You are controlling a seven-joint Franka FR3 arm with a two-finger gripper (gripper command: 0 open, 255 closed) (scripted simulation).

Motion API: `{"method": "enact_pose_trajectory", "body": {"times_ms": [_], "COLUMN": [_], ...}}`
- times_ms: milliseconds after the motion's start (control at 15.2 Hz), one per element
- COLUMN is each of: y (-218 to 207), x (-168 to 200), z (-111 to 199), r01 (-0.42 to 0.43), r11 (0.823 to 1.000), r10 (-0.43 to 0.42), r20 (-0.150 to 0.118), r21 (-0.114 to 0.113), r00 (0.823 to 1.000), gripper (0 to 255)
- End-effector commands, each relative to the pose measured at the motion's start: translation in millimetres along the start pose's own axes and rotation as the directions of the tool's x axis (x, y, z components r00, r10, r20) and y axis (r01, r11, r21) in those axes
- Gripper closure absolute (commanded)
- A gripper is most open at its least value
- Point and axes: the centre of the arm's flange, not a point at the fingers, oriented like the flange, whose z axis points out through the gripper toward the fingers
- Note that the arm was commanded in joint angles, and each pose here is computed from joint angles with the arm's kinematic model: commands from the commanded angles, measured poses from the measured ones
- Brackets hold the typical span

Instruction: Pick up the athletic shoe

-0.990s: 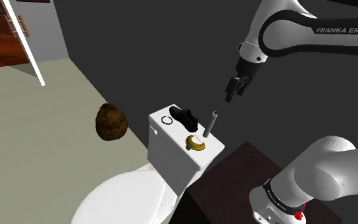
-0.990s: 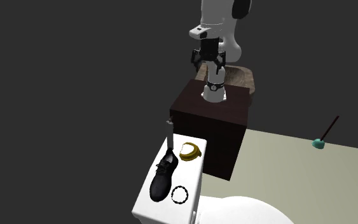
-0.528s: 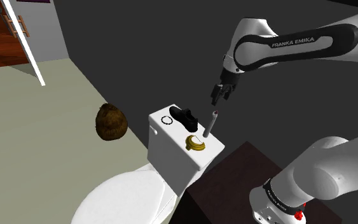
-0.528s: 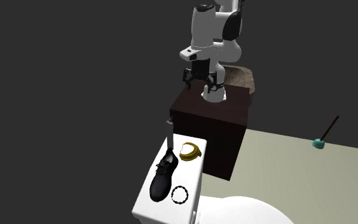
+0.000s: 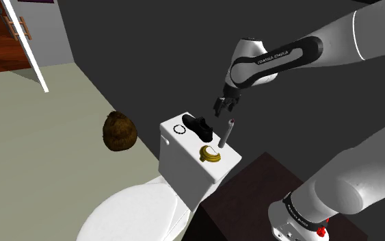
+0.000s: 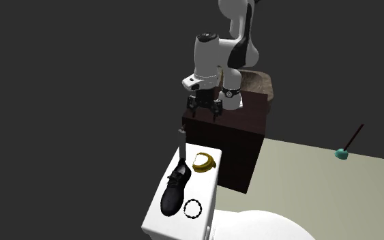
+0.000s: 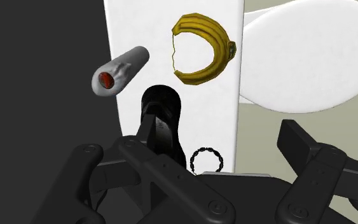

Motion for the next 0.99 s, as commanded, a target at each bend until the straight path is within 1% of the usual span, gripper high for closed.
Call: {"method": "enact_pose_trajectory", "body": {"times_ms": [0, 924], "y": [8, 55], "x": [18, 132], "z": [21, 154], "r01": [-0.01, -0.078], "r11": [1.0, 0.997], "r10": [0.01, 0.078], "r20": [-0.005, -0.031], "r21": [0.0, 0.0], "r00": [1.0, 0.996], "gripper": [0, 0]}}
